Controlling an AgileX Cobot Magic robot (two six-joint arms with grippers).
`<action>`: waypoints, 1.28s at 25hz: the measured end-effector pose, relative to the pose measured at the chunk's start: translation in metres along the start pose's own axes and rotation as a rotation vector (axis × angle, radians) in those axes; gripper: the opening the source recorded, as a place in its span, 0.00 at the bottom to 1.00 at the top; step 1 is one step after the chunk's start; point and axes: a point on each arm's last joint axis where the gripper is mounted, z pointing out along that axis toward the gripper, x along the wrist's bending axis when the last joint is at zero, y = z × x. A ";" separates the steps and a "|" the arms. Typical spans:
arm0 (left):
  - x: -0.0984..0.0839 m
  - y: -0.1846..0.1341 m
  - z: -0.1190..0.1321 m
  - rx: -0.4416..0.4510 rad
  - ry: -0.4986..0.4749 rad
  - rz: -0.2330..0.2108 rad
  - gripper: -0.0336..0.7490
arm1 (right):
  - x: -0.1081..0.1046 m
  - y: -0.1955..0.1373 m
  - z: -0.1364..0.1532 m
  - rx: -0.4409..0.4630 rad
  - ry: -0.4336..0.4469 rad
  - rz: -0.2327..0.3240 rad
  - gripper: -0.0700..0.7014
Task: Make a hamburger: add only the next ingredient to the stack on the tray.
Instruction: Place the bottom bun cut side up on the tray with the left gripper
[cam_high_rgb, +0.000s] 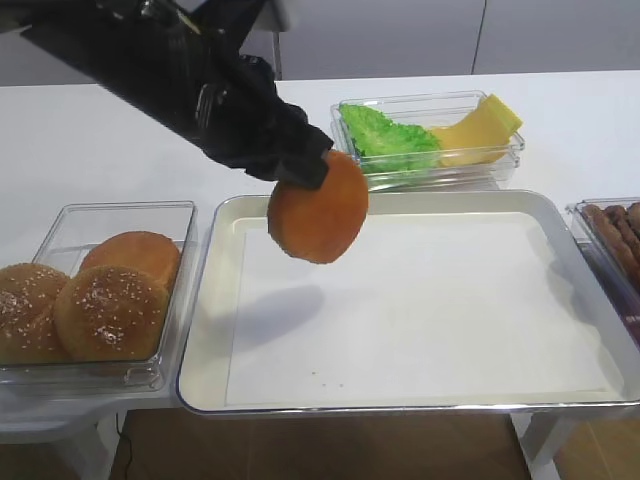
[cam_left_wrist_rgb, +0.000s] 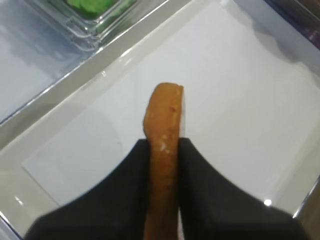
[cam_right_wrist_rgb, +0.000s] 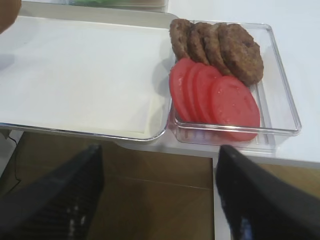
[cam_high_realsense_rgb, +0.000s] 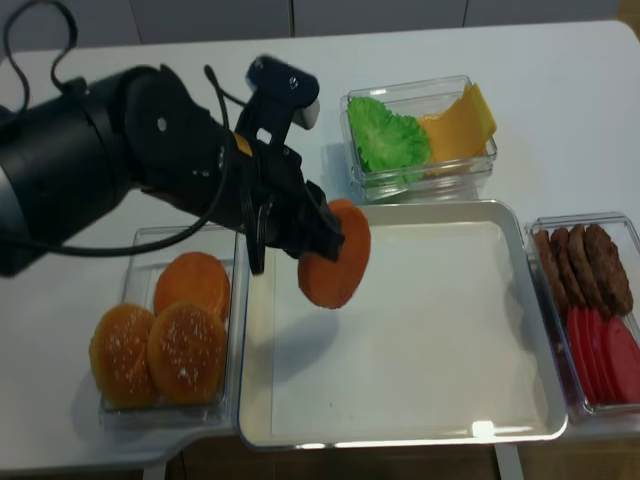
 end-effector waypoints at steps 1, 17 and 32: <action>-0.003 0.002 -0.002 0.004 0.020 0.026 0.19 | 0.000 0.000 0.000 0.000 0.000 0.000 0.78; -0.071 0.012 0.018 -0.062 0.466 0.419 0.19 | 0.000 0.000 0.000 0.000 0.000 0.000 0.78; -0.091 -0.001 0.072 -0.018 0.559 0.568 0.19 | 0.000 0.000 0.000 0.000 0.000 0.000 0.78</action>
